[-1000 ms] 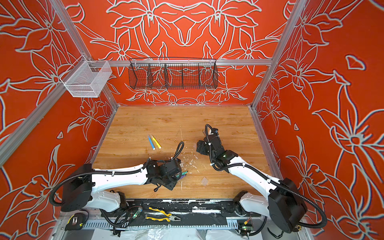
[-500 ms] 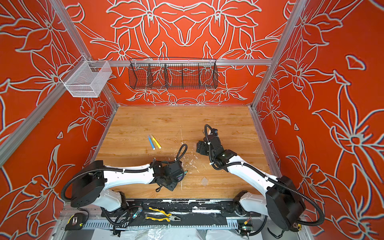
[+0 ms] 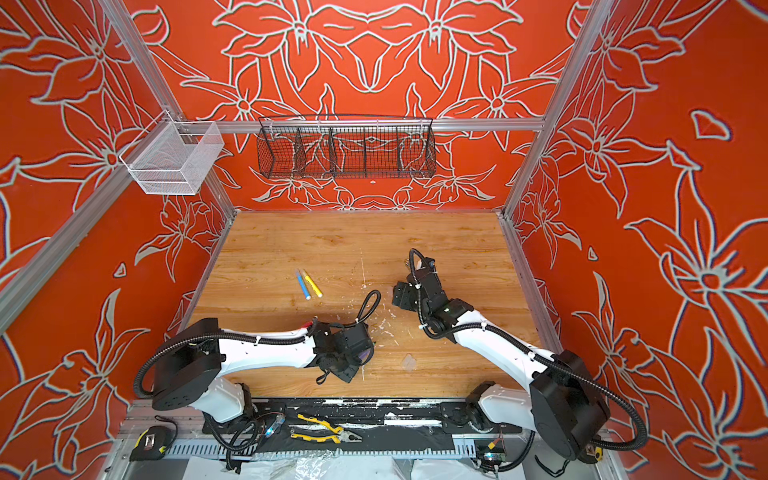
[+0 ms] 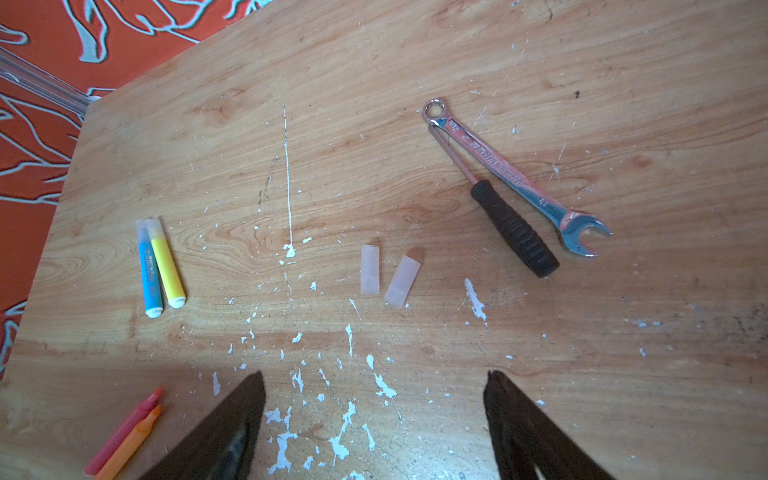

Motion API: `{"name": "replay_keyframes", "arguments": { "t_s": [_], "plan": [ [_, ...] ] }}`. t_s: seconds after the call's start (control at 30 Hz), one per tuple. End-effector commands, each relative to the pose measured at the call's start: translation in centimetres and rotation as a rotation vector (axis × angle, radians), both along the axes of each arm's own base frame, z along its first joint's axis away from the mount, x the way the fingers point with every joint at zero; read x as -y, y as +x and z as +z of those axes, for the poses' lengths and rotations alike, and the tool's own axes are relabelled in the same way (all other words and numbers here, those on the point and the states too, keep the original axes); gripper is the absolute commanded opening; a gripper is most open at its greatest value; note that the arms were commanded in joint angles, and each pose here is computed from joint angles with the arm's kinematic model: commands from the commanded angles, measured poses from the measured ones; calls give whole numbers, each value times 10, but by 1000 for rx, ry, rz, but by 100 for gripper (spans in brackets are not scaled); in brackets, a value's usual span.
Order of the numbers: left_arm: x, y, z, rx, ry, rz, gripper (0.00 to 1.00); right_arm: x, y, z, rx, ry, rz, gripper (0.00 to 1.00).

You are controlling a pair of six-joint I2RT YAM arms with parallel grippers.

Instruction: Insert the pens into the pen caps

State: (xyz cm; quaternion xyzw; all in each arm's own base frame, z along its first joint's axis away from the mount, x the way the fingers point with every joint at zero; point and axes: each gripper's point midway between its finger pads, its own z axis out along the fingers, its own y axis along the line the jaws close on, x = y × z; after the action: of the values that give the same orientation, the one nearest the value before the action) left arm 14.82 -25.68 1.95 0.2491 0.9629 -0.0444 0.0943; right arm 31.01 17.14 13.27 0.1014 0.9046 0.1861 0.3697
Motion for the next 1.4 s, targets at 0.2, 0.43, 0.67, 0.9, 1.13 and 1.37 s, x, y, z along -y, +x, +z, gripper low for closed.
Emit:
{"name": "replay_keyframes", "arguments": {
  "t_s": [0.2,0.43,0.67,0.9,1.13,1.37],
  "plan": [
    [-12,-6,-15,-21,94,3,15,0,5,11,8,24,-18,84],
    [6,3,22,24,20,-21,5,8,4,16,25,23,-47,84],
    [34,41,112,140,-99,-65,1,29,1,23,64,20,-118,85],
    [32,117,172,255,-206,78,0,42,-2,31,110,25,-156,86],
    [28,158,147,407,-222,108,0,22,-4,46,159,96,-47,84],
    [32,144,146,437,-325,50,0,-22,-16,64,234,237,149,80]
  ]
}}
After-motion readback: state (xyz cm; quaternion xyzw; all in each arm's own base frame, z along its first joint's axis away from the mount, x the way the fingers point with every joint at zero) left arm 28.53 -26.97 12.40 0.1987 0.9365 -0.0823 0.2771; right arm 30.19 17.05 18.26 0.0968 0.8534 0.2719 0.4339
